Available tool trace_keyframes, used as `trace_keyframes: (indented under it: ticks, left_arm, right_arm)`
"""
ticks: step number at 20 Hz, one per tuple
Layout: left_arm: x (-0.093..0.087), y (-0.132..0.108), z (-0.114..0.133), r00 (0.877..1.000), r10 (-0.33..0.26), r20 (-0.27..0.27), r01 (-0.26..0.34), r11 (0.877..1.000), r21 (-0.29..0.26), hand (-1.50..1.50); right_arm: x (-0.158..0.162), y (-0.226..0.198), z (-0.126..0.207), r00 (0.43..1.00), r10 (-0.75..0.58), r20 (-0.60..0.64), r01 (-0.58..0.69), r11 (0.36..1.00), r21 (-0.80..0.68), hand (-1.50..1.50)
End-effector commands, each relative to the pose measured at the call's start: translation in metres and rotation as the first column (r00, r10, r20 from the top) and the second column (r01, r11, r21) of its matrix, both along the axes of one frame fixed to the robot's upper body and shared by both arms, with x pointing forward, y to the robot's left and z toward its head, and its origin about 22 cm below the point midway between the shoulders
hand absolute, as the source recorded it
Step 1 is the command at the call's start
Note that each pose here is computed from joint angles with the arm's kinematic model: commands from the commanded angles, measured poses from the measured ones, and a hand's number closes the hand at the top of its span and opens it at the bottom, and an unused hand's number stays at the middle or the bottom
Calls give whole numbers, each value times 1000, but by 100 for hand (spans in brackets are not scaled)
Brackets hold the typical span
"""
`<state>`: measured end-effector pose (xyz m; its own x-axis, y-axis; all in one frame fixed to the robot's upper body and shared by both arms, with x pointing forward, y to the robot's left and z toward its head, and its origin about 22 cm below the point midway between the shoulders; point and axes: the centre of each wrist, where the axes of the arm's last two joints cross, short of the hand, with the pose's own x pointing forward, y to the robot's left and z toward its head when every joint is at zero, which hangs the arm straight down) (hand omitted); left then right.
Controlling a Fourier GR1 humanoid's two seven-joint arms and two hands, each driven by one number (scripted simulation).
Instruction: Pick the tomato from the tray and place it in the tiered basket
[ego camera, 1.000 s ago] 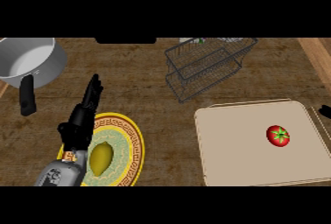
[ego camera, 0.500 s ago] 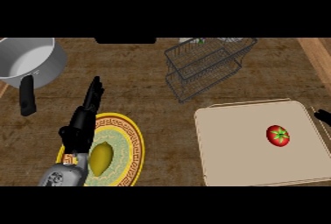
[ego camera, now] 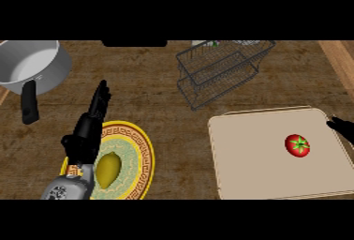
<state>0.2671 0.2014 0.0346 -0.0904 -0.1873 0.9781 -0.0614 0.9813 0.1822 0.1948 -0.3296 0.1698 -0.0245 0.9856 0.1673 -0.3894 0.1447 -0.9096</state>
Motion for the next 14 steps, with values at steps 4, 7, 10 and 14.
trace_keyframes:
  ticks: [4,7,10,14]
  left_arm:
    - [19,12,6,1000,8,3,-8,1000,-9,0]
    - [10,9,2,1000,7,13,-7,1000,-1,0]
    - [-2,-7,9,1000,1,-4,-1,1000,5,0]
    - [10,-7,5,1000,8,5,-8,1000,-2,0]
  right_arm:
    - [-4,-8,-10,997,48,53,-44,997,-64,-150]
    - [15,-9,-36,998,0,65,5,997,-79,-150]
    - [7,-15,-34,996,-59,70,65,993,-100,-150]
    - [22,-15,-59,997,-62,38,65,995,-71,-150]
